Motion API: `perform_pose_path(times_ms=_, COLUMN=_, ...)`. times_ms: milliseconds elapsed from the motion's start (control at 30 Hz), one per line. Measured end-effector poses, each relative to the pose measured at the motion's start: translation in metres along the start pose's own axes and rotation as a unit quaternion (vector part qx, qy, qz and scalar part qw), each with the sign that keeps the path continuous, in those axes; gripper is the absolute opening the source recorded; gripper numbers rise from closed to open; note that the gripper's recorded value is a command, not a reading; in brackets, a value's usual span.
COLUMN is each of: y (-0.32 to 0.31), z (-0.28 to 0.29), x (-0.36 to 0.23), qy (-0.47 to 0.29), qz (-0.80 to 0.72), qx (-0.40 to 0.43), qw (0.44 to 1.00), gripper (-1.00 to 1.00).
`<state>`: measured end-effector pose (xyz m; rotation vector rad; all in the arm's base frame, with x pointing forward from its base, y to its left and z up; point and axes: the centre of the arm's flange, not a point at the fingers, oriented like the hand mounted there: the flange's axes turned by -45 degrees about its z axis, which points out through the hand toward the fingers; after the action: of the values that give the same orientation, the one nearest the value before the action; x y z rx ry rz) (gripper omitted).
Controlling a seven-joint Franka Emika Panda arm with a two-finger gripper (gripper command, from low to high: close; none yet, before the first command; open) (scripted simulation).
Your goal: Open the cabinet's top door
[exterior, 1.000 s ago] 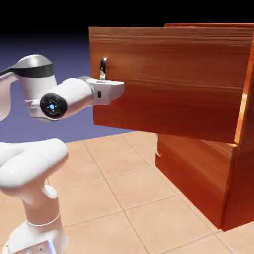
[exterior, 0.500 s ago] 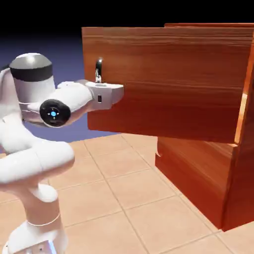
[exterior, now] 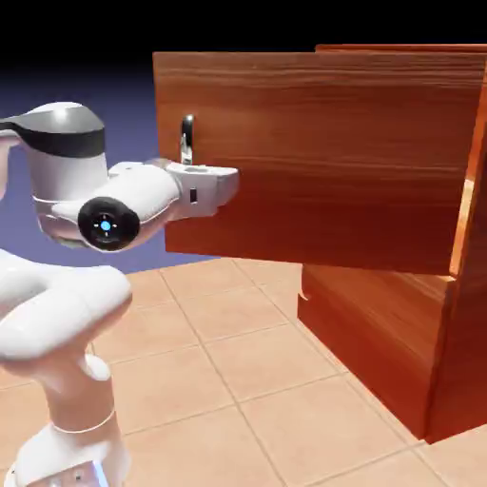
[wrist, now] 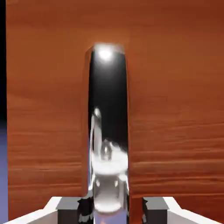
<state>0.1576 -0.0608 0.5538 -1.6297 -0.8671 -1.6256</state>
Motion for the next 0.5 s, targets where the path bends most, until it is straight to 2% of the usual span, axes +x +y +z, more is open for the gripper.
perform_pose_path(times_ms=300, y=0.033, z=-0.078, x=0.002, qy=0.0, qz=-0.002, qx=0.089, qw=0.996, gripper=-1.0)
perform_pose_path(times_ms=500, y=0.052, z=-0.111, x=0.001, qy=0.0, qz=-0.001, qx=0.129, qw=0.992, gripper=-1.0)
